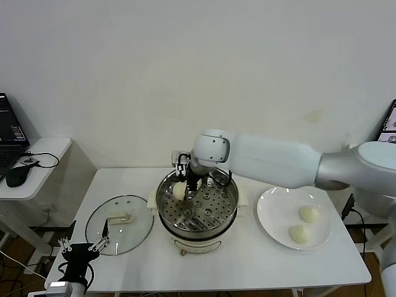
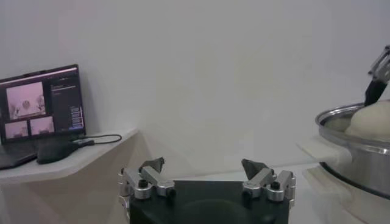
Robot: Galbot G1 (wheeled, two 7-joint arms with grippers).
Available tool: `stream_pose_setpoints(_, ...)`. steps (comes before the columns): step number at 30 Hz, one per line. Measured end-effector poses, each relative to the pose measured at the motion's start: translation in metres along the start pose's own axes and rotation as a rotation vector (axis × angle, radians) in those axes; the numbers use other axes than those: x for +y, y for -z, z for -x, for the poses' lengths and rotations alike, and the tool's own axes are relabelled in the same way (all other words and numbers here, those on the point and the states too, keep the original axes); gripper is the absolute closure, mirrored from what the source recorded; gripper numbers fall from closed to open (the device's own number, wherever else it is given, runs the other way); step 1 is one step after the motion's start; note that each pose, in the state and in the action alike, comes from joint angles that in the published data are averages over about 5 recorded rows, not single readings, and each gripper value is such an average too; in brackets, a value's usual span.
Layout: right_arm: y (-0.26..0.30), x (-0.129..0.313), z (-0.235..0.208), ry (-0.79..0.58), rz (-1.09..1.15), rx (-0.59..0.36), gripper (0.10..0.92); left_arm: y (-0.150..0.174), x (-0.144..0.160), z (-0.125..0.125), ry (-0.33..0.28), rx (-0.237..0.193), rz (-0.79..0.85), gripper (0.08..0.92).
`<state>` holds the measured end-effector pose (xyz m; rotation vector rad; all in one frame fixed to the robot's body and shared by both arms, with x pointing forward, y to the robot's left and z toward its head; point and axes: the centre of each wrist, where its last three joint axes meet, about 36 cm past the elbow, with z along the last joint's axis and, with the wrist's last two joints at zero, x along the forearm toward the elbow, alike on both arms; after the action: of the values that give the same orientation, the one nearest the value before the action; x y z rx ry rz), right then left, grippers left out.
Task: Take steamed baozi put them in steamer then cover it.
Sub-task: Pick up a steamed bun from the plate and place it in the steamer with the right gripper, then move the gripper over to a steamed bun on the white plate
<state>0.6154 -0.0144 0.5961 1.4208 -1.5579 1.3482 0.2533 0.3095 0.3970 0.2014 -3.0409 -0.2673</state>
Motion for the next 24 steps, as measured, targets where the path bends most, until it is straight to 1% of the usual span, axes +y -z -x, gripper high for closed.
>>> stream_pose_setpoints(7,0.011,0.003,0.019,0.008,0.003,0.005,0.362,0.001,0.000,0.000,0.001,-0.004,-0.002,0.177)
stream_pose_setpoints(12,0.015,0.004,0.023,0.013,0.007,0.001,0.357,0.002,0.000,0.000,0.002,-0.006,-0.004,0.177)
stream_pose_setpoints(14,0.015,0.004,0.022,0.016,0.008,0.001,0.336,0.002,0.000,0.000,0.001,-0.006,-0.005,0.177)
stream_pose_setpoints(19,0.013,0.004,0.017,0.028,0.000,0.008,0.226,0.003,-0.001,-0.001,0.001,-0.006,-0.007,0.177)
stream_pose_setpoints(24,0.006,0.004,0.001,0.036,-0.016,0.014,0.201,0.005,-0.002,-0.001,0.000,-0.010,-0.009,0.177)
